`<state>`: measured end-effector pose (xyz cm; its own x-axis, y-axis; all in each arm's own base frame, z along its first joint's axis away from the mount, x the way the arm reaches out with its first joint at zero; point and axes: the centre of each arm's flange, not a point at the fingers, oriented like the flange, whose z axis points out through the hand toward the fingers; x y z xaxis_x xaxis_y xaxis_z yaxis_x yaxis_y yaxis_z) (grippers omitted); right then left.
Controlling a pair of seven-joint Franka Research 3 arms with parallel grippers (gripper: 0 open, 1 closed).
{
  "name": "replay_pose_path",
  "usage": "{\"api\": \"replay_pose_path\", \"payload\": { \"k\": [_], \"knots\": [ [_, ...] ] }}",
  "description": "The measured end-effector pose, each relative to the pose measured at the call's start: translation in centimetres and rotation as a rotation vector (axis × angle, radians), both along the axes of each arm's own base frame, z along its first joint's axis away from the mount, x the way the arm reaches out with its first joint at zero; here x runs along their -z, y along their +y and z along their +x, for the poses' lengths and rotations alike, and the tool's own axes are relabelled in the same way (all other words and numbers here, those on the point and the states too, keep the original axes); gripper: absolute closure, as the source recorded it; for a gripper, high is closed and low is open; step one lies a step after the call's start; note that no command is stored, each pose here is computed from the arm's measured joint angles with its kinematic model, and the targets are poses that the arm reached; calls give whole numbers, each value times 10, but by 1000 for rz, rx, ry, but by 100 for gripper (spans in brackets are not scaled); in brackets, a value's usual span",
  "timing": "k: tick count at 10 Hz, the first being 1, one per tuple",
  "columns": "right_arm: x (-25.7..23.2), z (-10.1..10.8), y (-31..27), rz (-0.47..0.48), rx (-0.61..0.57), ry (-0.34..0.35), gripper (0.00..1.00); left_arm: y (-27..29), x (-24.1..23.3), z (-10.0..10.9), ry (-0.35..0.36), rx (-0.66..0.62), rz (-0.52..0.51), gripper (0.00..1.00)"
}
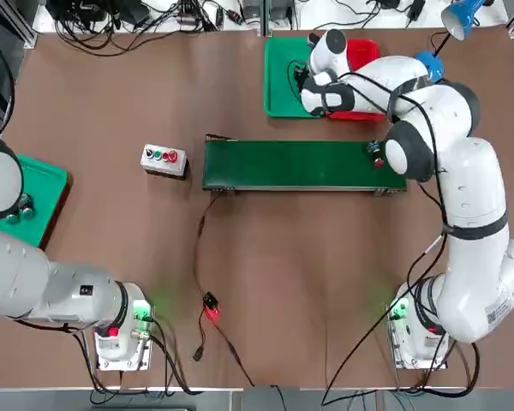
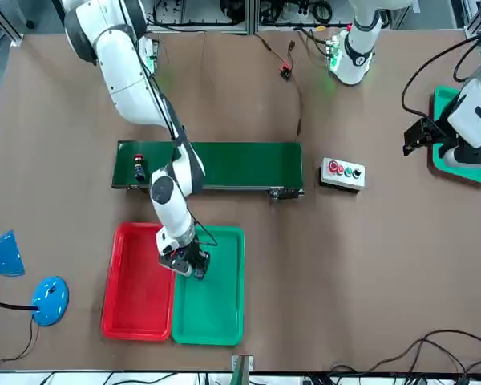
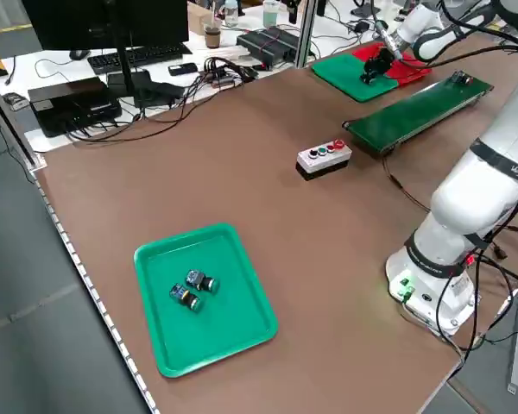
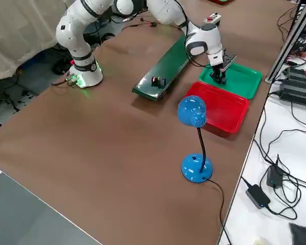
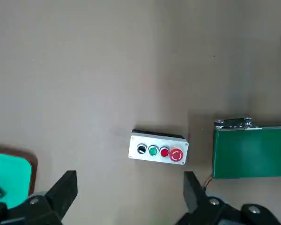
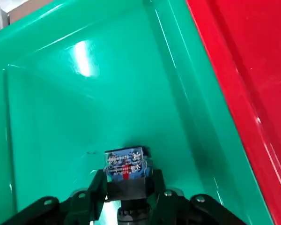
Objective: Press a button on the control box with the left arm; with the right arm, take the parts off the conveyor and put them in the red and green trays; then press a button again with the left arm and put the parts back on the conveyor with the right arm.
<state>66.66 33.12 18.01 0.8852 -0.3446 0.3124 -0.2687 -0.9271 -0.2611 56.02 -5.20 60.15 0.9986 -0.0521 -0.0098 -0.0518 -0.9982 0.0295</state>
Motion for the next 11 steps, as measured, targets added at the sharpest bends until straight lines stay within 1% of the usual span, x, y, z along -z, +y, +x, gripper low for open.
{"api": "replay_pose_path", "payload": {
  "k": [3,4,6,8,9,11],
  "knots": [
    [-2,0,1,-24,-7,-10,57,0,0,0,0,-1,0,0],
    [-2,0,0,-35,-6,9,57,0,0,0,0,-1,0,0],
    [-14,2,1,-59,-4,68,57,0,0,0,0,-1,0,0],
    [-52,0,9,-72,-10,124,57,1,0,0,0,-1,0,0],
    [-76,-5,14,-80,-17,159,57,1,0,0,0,-1,0,0],
    [-123,-27,29,-109,-44,253,57,0,0,0,0,0,0,0]
  ]
}}
